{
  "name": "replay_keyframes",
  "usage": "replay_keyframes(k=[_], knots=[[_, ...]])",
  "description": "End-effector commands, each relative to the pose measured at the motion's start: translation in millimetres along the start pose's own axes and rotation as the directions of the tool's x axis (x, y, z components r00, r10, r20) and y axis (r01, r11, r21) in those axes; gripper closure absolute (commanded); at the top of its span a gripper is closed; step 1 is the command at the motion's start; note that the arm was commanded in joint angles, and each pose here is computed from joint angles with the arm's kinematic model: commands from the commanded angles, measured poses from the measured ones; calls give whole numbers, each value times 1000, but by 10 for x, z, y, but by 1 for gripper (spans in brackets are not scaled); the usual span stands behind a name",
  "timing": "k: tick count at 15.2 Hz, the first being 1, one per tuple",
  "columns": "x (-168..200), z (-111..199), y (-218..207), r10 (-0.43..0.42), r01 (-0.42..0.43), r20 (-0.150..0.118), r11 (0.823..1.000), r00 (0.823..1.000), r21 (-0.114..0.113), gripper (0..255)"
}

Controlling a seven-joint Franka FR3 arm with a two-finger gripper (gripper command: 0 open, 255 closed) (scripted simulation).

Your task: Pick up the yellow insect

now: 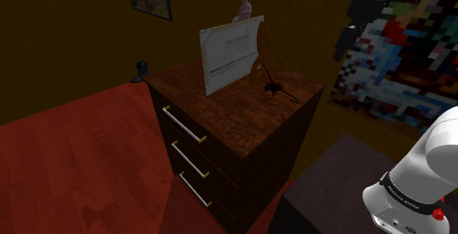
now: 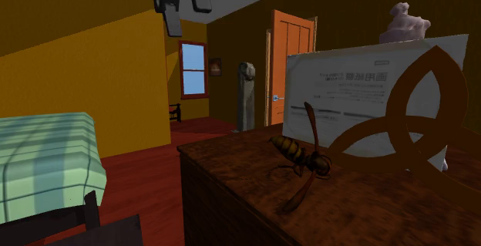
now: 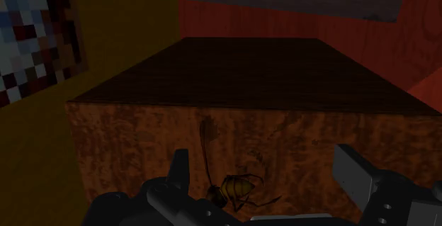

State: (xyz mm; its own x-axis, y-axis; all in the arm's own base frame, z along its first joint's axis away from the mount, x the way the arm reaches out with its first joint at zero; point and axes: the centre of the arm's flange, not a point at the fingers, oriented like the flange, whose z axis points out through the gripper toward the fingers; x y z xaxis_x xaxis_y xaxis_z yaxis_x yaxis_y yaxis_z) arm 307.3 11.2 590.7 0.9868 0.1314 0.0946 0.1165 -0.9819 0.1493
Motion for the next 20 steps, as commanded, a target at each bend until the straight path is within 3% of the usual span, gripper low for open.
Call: replay_keyframes(k=[1,10,20], knots=[[0,0,0,0,0,0,1000,1000,0,0],[390,1037,331,-59,62,-94,997,994,39,0],[956,2155,615,-118,135,-200,988,973,76,0]])
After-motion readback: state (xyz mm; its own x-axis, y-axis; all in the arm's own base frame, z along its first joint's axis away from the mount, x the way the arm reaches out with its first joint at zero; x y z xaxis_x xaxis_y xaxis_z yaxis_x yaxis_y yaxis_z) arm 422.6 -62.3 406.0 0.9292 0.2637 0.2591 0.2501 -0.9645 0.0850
